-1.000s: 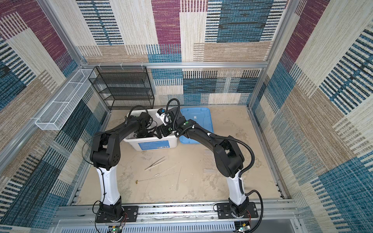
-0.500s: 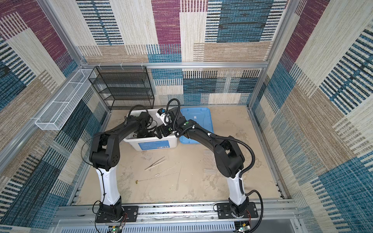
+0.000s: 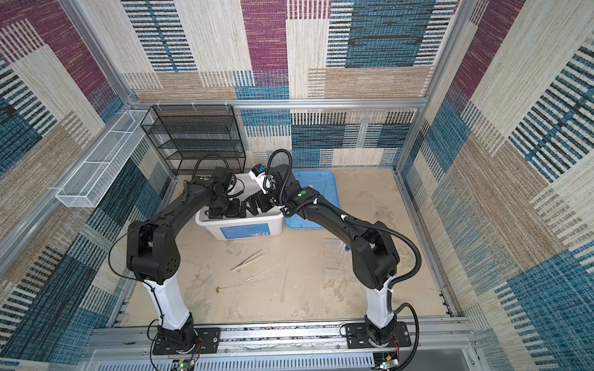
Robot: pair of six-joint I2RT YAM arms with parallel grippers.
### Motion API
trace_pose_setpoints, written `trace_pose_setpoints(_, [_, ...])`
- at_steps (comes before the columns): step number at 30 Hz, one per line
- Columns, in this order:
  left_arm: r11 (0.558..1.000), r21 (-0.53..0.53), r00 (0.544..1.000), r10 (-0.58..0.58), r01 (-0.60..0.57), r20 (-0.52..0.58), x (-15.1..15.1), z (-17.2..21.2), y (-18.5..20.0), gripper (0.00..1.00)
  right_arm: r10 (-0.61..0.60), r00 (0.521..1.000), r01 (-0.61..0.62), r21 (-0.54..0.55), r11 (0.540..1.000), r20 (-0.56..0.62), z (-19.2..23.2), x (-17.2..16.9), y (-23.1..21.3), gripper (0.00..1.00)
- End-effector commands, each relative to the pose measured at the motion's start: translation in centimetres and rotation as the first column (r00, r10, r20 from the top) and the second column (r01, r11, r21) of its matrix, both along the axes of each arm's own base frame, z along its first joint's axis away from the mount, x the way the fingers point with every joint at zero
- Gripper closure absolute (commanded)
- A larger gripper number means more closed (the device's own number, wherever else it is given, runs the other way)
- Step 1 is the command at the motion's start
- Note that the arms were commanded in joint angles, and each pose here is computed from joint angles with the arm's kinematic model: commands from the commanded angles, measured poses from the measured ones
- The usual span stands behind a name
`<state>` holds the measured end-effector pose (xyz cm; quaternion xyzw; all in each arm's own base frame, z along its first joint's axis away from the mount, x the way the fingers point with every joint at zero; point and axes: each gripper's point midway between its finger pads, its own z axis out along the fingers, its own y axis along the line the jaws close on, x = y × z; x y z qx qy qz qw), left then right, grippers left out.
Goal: Organize the chemistry lab equipment
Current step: 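Raise the left gripper out of the bin toward the table, then lower the left gripper onto the thin metal rod and close it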
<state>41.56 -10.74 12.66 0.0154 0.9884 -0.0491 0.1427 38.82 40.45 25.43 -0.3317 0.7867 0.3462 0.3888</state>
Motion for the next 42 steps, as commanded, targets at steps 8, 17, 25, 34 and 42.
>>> trace_pose_setpoints(8, [0.999, -0.022, 0.978, -0.041, 0.046, 0.204, -1.0, 9.0, 0.3, 0.01, -0.026, 0.986, 0.011, 0.089, 0.996, 0.166, 7.7, -1.9, -2.3, 0.01])
trace_pose_setpoints(17, [0.911, -0.026, 0.831, -0.363, 0.412, 0.422, -4.3, 15.6, -2.7, 0.01, 0.018, 0.962, -0.037, 0.065, 0.997, 0.272, 9.0, -6.7, -6.1, 0.01])
trace_pose_setpoints(25, [0.725, 0.091, 0.622, -0.642, 0.683, 0.448, -9.8, 13.9, -6.3, 0.00, 0.051, 0.959, -0.057, 0.015, 0.998, 0.277, 5.9, -10.7, -9.2, 0.01])
trace_pose_setpoints(34, [0.506, 0.239, 0.454, -0.857, 0.828, 0.243, -16.2, 6.6, -9.4, 0.05, 0.045, 0.976, -0.052, 0.025, 0.998, 0.215, 1.9, -14.1, -11.8, 0.01])
trace_pose_setpoints(42, [0.403, 0.228, 0.405, -0.913, 0.886, 0.040, -20.7, -1.6, -9.9, 0.09, 0.029, 0.981, -0.035, 0.025, 0.999, 0.193, -1.4, -16.6, -14.1, 0.00])
